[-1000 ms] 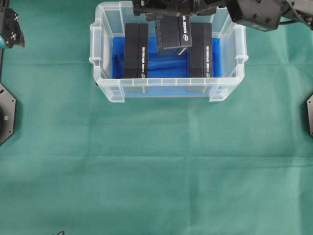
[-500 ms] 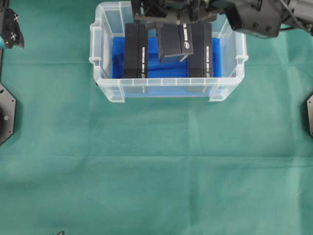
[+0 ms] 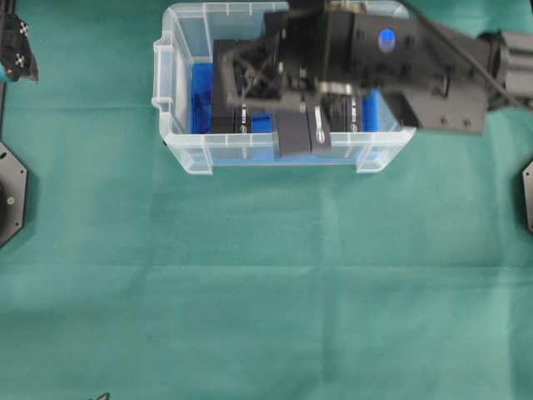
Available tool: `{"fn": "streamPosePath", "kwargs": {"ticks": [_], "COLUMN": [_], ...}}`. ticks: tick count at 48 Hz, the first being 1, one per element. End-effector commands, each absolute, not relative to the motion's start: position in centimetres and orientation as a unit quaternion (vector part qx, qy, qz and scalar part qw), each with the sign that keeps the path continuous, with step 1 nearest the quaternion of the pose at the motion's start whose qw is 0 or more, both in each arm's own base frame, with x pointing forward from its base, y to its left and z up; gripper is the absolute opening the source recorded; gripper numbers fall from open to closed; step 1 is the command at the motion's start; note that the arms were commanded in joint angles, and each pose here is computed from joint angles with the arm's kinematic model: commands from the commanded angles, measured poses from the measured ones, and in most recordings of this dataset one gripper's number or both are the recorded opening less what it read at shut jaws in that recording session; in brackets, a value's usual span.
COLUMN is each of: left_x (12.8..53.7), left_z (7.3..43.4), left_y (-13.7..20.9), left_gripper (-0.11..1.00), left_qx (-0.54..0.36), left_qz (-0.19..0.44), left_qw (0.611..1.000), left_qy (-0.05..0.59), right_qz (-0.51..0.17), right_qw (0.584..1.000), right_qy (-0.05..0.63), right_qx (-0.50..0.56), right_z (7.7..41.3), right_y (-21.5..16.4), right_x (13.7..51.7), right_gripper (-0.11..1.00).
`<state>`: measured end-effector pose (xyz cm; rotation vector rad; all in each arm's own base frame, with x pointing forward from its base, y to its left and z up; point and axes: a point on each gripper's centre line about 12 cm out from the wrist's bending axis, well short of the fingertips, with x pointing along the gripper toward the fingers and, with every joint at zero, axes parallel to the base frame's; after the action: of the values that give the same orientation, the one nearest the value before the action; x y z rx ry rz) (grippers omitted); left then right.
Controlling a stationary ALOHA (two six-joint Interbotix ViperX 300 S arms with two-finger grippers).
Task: Take out the box from the case.
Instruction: 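Carry the black box pair forward out of the bin over the table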
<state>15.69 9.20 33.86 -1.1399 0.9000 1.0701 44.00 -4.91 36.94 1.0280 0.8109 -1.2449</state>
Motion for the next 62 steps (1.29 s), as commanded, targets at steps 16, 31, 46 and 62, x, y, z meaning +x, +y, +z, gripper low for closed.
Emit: {"fn": "streamPosePath", "kwargs": {"ticks": [16, 31, 46, 62], "left_x": [15.6, 15.5, 15.5, 15.5], "left_z": [34.0, 34.0, 33.9, 33.9], "left_y": [8.8, 8.4, 8.0, 8.0], "left_gripper": [0.96, 0.96, 0.96, 0.96], "left_qx": [-0.494, -0.491, -0.494, -0.495], "left_qz": [0.465, 0.463, 0.465, 0.464], "left_qw": [0.615, 0.612, 0.604, 0.605], "left_qy": [0.402, 0.413, 0.418, 0.417], "right_qz": [-0.524, -0.526, -0.526, -0.526], "right_qw": [0.632, 0.627, 0.623, 0.622], "right_qy": [0.323, 0.315, 0.320, 0.326], "right_qx": [0.471, 0.482, 0.483, 0.479], "right_z": [39.4, 38.4, 38.0, 37.3], "right_y": [1.1, 5.5, 8.6, 9.4], "right_x": [43.1, 43.2, 42.6, 42.9], "right_gripper": [0.68, 0.68, 0.68, 0.68]}}
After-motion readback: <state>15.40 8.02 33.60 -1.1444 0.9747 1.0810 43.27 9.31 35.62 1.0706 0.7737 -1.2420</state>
